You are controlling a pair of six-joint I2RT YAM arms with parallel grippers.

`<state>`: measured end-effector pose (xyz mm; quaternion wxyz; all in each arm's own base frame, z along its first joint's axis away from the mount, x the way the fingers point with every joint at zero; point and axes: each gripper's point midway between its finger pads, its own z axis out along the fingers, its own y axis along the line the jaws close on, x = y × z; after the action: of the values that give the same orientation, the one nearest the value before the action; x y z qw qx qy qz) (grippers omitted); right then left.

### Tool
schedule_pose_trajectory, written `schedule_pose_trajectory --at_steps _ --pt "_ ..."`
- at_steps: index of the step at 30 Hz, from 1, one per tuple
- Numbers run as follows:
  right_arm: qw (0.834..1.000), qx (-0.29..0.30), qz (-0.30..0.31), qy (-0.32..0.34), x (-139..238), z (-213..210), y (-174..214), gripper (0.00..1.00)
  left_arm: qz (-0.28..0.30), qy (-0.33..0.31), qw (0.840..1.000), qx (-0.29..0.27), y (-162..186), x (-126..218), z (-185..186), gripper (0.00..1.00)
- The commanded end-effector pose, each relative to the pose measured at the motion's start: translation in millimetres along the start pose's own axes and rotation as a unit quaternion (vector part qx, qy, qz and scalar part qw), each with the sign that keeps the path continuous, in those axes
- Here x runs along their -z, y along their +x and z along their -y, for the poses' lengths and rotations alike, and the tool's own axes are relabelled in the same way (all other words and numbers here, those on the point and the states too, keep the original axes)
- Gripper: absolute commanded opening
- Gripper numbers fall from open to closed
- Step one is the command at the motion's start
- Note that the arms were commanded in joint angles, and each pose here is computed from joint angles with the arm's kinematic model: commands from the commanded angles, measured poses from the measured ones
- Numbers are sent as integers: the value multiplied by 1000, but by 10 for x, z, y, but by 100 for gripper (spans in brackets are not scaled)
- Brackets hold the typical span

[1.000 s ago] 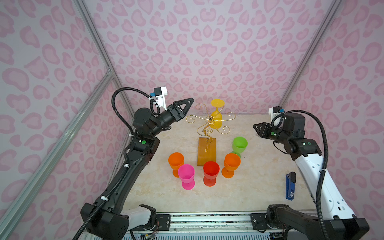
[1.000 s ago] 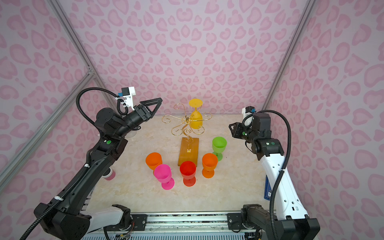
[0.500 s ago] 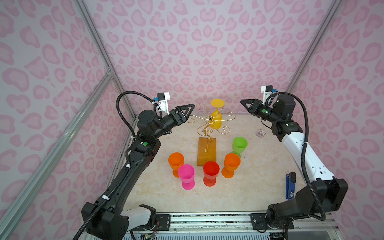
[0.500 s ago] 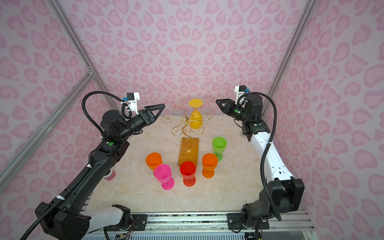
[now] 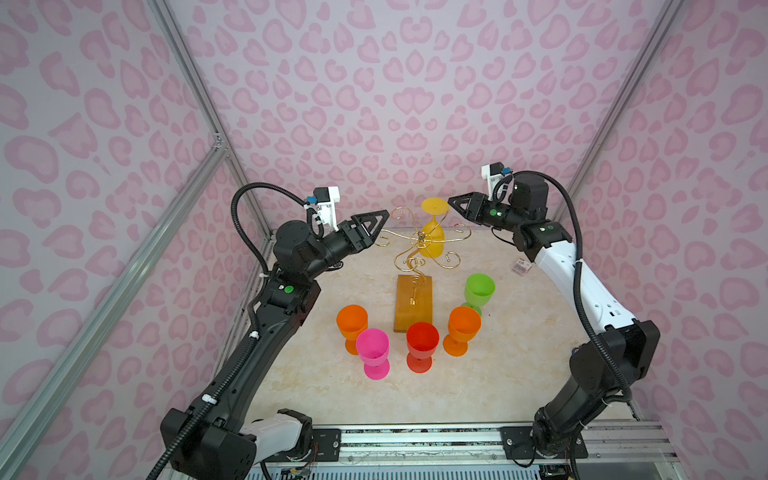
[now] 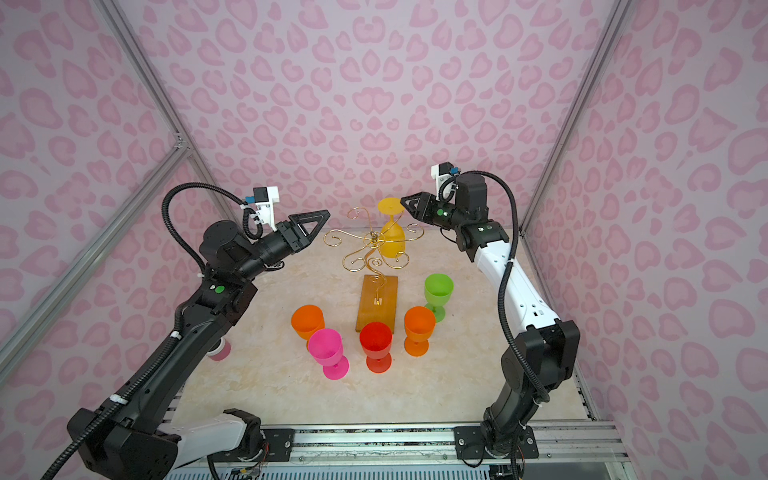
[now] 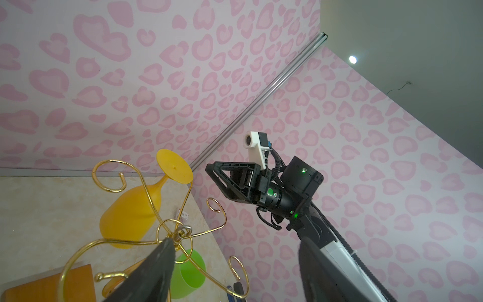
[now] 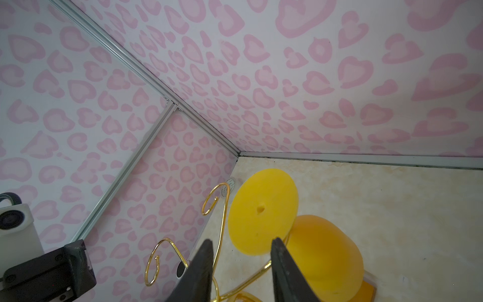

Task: Take the wine glass off the wine glass rack
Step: 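Stand the green glass upright, open the right gripper and lift toward the yellow glass, then move the open right gripper to the yellow glass foot on the rack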

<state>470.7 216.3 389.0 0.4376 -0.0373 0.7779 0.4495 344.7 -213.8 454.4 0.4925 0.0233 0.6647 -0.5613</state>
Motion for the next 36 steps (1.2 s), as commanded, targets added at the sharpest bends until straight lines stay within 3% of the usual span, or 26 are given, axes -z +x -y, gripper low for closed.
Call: schedule_pose_trajectory --at_steps 1,27,36 --pt "1000 18 -2 13 -48 39 3 38 8 3 1000 -15 -45 27 50 77" --pt "999 10 -25 23 -289 169 99 39 12 -3 1000 -25 -79 57 64 76" --pt "1000 11 -25 11 -303 86 103 39 -1 -26 999 -26 -18 15 -113 76"
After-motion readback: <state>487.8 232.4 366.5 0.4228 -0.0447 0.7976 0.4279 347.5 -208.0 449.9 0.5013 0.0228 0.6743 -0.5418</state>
